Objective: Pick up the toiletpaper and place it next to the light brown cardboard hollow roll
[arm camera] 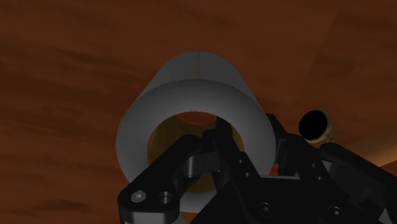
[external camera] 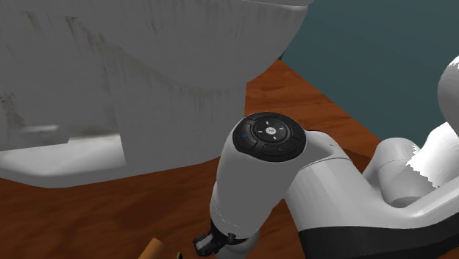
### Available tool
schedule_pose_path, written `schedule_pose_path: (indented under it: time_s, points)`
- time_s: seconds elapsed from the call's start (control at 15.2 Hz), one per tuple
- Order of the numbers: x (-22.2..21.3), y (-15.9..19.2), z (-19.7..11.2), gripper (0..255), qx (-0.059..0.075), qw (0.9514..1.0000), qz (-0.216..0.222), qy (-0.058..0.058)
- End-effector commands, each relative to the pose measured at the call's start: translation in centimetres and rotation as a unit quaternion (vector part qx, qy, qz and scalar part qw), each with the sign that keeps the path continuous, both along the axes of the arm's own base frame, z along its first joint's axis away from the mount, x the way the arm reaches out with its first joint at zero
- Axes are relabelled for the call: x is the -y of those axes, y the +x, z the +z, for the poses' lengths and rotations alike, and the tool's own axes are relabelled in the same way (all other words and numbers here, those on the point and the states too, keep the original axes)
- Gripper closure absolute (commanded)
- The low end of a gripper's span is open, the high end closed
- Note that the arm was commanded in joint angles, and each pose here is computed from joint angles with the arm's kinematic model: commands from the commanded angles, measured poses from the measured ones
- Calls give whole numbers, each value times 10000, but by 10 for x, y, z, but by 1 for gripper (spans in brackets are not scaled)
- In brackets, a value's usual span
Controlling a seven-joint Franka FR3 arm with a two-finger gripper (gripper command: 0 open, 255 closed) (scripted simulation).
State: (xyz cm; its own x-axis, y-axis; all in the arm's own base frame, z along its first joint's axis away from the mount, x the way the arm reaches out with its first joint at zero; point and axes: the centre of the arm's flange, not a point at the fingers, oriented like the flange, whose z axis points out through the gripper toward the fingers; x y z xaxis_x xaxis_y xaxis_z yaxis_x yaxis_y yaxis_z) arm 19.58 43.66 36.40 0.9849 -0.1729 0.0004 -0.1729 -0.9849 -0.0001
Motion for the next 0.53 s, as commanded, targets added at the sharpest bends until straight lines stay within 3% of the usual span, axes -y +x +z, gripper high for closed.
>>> schedule_pose_path:
  time_s: [0.0, 0.4, 0.46]
  points:
    - [0, 0, -3, 255, 4, 10000, 1, 6]
    - [0, 0, -3, 255, 4, 10000, 1, 6]
    - [0, 0, -3, 0, 4, 10000, 1, 6]
